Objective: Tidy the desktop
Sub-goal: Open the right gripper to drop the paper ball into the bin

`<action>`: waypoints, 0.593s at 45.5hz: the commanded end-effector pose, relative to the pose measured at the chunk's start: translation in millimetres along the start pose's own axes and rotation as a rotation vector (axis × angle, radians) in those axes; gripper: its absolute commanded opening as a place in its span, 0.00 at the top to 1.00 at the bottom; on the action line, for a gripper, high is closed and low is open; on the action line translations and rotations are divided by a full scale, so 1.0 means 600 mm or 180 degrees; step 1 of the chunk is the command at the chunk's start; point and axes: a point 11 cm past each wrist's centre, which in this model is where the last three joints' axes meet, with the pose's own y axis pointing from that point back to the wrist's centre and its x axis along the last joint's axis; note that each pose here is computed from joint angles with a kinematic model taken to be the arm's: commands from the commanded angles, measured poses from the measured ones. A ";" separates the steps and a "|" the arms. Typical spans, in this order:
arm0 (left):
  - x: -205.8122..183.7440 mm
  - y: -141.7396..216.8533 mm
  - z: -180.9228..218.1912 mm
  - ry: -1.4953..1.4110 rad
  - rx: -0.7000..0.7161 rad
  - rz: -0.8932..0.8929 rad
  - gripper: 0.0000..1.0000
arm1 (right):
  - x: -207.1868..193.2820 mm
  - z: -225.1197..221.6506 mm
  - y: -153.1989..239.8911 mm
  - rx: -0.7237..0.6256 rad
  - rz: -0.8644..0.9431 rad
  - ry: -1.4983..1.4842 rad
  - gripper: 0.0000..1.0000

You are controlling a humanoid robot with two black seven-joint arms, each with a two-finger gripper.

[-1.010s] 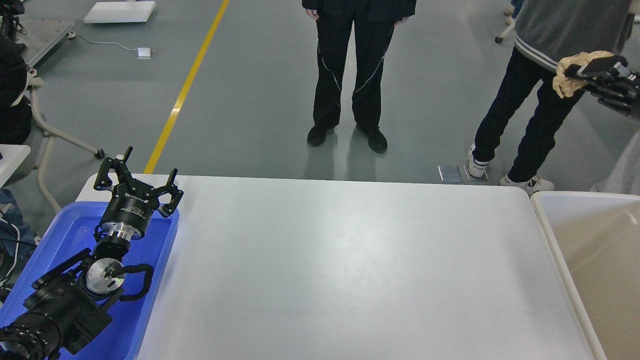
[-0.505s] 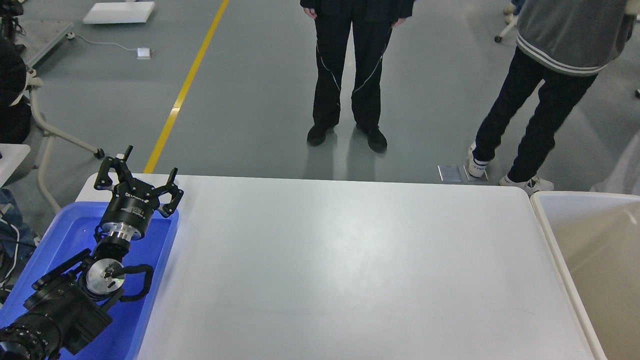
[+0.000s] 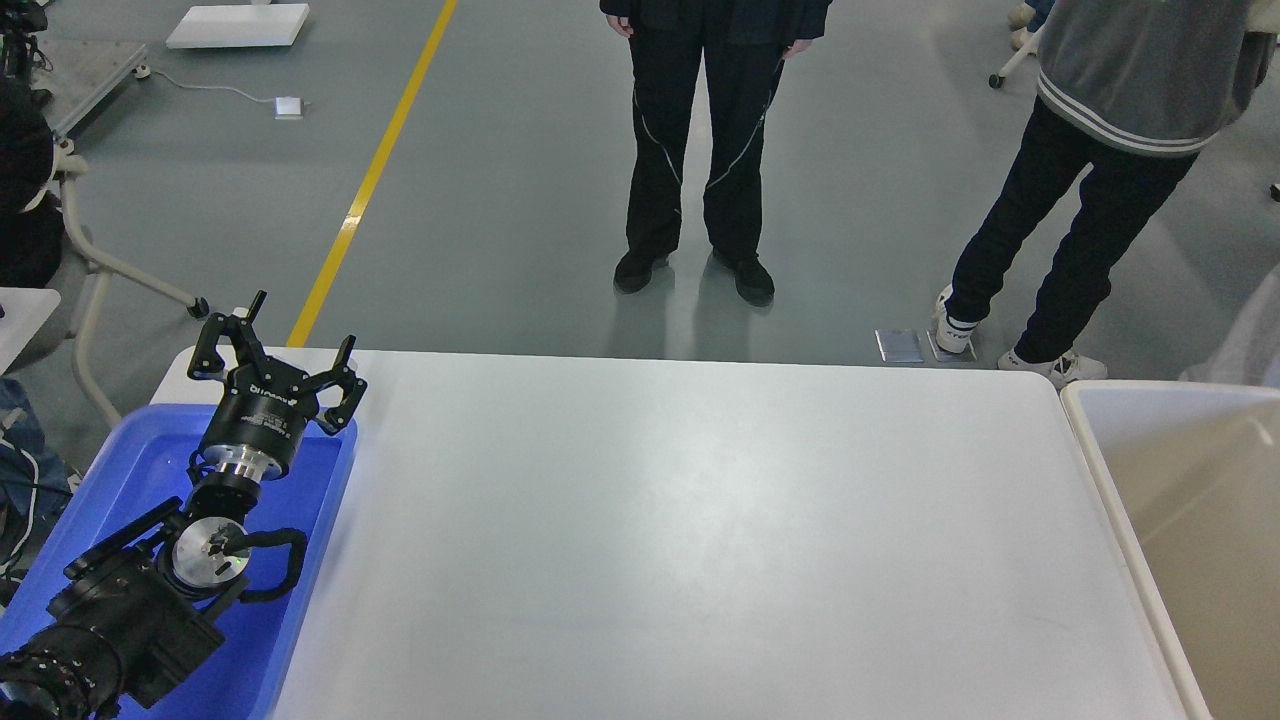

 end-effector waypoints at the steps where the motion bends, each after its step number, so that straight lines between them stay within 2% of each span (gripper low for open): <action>1: 0.000 0.000 0.000 0.0000 0.0000 -0.0001 0.00 | -0.100 0.075 0.024 -0.0300 -0.0173 -0.0066 1.00; 13: 0.001 0.000 0.000 -0.0003 0.0000 0.0003 0.00 | -0.179 0.114 0.051 -0.0428 -0.0435 -0.0030 1.00; 27: 0.000 0.000 0.000 0.0000 0.0000 -0.0001 0.00 | -0.218 0.133 0.067 -0.0481 -0.0568 0.0016 1.00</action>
